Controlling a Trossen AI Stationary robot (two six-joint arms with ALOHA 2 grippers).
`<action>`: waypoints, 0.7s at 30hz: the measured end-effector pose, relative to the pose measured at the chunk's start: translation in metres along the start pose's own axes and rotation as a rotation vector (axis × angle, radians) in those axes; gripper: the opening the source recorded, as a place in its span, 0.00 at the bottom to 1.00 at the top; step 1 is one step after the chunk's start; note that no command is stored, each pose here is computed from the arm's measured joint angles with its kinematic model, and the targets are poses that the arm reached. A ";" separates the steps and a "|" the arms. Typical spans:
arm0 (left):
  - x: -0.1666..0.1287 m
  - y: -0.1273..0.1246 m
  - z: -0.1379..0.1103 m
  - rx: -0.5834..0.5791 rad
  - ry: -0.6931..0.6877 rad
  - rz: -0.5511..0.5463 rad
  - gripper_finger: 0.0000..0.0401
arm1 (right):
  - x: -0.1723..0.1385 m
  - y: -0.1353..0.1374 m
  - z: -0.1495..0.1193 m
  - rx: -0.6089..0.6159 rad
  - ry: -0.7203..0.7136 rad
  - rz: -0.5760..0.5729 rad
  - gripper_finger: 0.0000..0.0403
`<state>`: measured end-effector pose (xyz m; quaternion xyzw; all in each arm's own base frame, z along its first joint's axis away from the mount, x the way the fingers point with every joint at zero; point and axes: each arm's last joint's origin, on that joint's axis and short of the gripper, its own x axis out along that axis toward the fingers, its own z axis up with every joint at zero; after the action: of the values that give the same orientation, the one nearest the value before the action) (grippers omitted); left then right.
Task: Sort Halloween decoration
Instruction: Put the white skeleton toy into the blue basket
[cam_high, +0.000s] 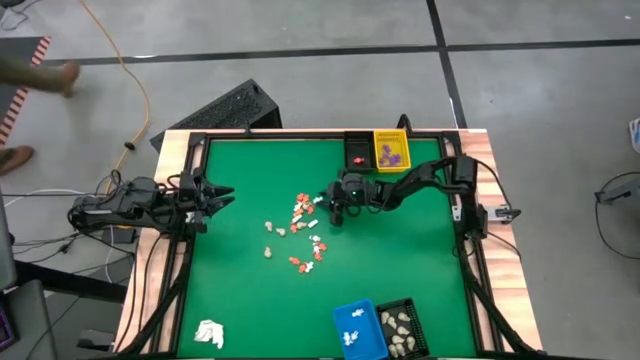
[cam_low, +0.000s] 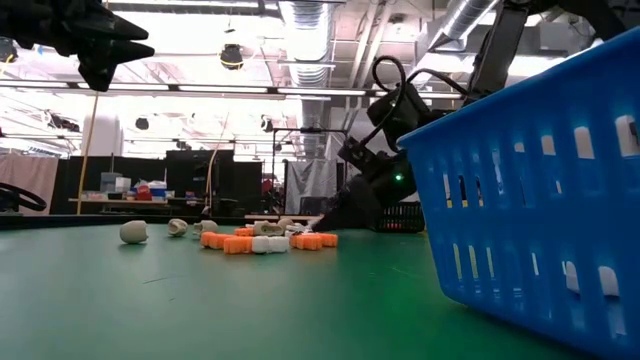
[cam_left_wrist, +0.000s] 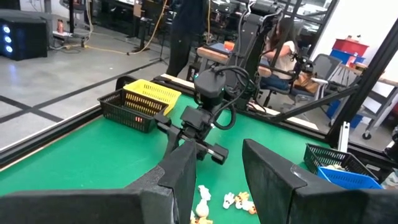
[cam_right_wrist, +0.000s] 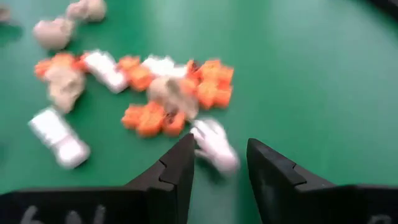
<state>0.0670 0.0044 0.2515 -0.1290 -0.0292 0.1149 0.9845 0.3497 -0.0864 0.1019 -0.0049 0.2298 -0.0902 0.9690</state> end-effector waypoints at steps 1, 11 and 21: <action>0.000 0.000 0.000 0.001 0.000 0.001 0.30 | 0.000 0.000 -0.002 -0.002 0.012 0.008 0.36; 0.000 0.000 0.000 0.005 0.000 0.002 0.30 | -0.001 0.001 -0.009 0.072 0.109 0.010 0.22; 0.000 0.000 0.000 -0.009 0.000 0.002 0.30 | -0.002 0.005 -0.007 0.117 0.097 0.005 0.03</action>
<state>0.0669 0.0044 0.2516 -0.1334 -0.0298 0.1156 0.9838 0.3456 -0.0813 0.0968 0.0568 0.2709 -0.1012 0.9556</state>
